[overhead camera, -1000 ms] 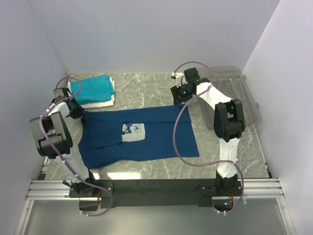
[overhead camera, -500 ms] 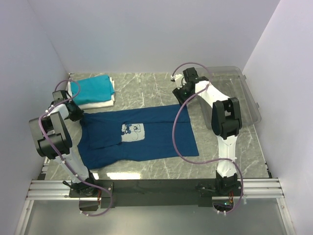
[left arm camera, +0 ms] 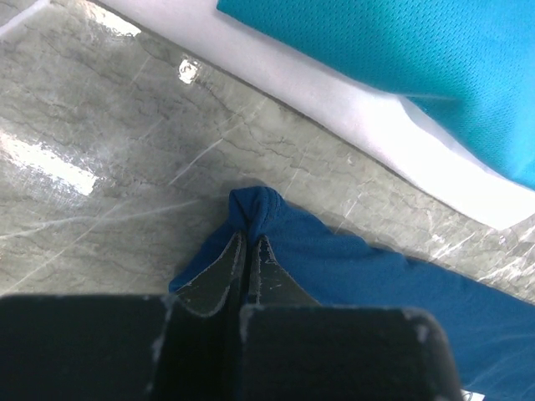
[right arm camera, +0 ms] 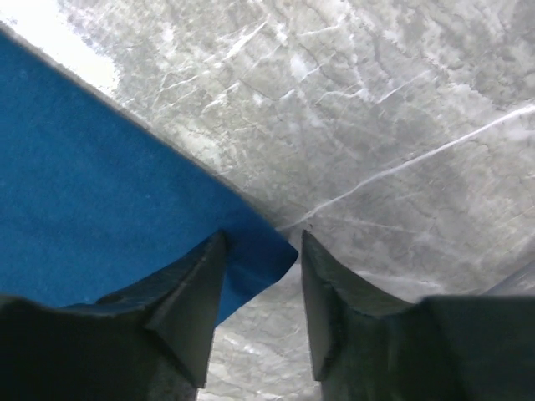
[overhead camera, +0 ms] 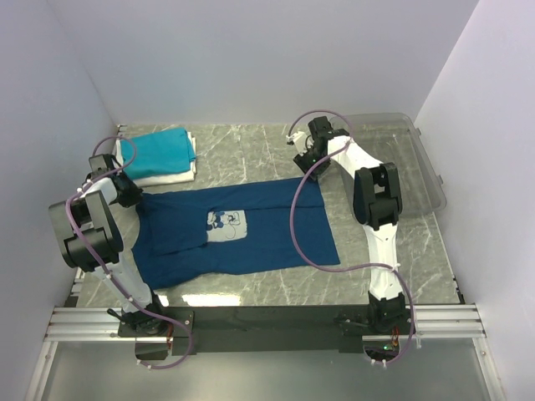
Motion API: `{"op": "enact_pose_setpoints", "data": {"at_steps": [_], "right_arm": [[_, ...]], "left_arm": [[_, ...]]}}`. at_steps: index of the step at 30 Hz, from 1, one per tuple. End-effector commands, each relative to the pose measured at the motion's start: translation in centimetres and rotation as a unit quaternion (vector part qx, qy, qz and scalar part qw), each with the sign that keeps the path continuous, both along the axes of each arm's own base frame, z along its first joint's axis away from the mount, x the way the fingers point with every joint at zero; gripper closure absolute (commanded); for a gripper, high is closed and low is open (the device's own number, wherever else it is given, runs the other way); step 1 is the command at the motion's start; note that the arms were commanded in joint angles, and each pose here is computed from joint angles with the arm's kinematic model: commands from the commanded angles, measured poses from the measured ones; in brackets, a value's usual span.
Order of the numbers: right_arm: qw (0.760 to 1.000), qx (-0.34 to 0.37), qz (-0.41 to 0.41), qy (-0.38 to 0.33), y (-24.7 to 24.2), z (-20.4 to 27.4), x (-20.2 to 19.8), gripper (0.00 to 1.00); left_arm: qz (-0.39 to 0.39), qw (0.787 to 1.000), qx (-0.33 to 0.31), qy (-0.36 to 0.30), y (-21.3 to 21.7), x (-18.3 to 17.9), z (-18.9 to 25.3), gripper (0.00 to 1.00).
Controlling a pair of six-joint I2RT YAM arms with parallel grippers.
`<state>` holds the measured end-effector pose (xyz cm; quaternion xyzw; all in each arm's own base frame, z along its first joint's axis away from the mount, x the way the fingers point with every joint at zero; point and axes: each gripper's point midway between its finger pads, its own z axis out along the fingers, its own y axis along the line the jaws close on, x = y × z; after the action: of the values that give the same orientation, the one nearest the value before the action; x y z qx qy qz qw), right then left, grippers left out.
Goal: Fold and stack the t-shirts
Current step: Fold the tshirt
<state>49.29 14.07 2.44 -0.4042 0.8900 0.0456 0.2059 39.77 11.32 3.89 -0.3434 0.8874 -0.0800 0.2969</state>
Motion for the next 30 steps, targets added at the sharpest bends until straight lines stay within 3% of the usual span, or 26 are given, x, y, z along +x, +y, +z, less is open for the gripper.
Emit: {"op": "enact_pose_setpoints", "data": {"at_steps": [1,6,7,13,22,30], "right_arm": [[1.000,0.000,0.012,-0.002,-0.1,0.6,0.5,0.53],[1.000,0.004,0.020,-0.009,-0.1,0.8,0.4,0.72],[1.000,0.004,0.021,-0.011,-0.1,1.0,0.4,0.82],[0.999,0.013,0.028,-0.029,-0.1,2.2,0.6,1.00],[0.995,0.037,0.013,-0.089,-0.1,5.4,3.5,1.00],[0.990,0.040,-0.004,-0.132,-0.2,7.5,6.2,1.00]], "left_arm": [[-0.011,0.999,0.012,-0.031,0.4,0.7,1.4,0.99],[-0.014,0.999,0.015,-0.038,0.3,0.7,1.6,0.99],[-0.014,0.999,0.017,-0.040,0.4,0.7,1.7,0.99],[-0.024,0.997,0.024,-0.066,0.2,0.9,2.7,0.99],[-0.043,0.989,0.055,-0.127,0.2,1.5,5.9,0.99],[-0.043,0.986,0.068,-0.144,0.7,2.3,7.1,0.99]]}}
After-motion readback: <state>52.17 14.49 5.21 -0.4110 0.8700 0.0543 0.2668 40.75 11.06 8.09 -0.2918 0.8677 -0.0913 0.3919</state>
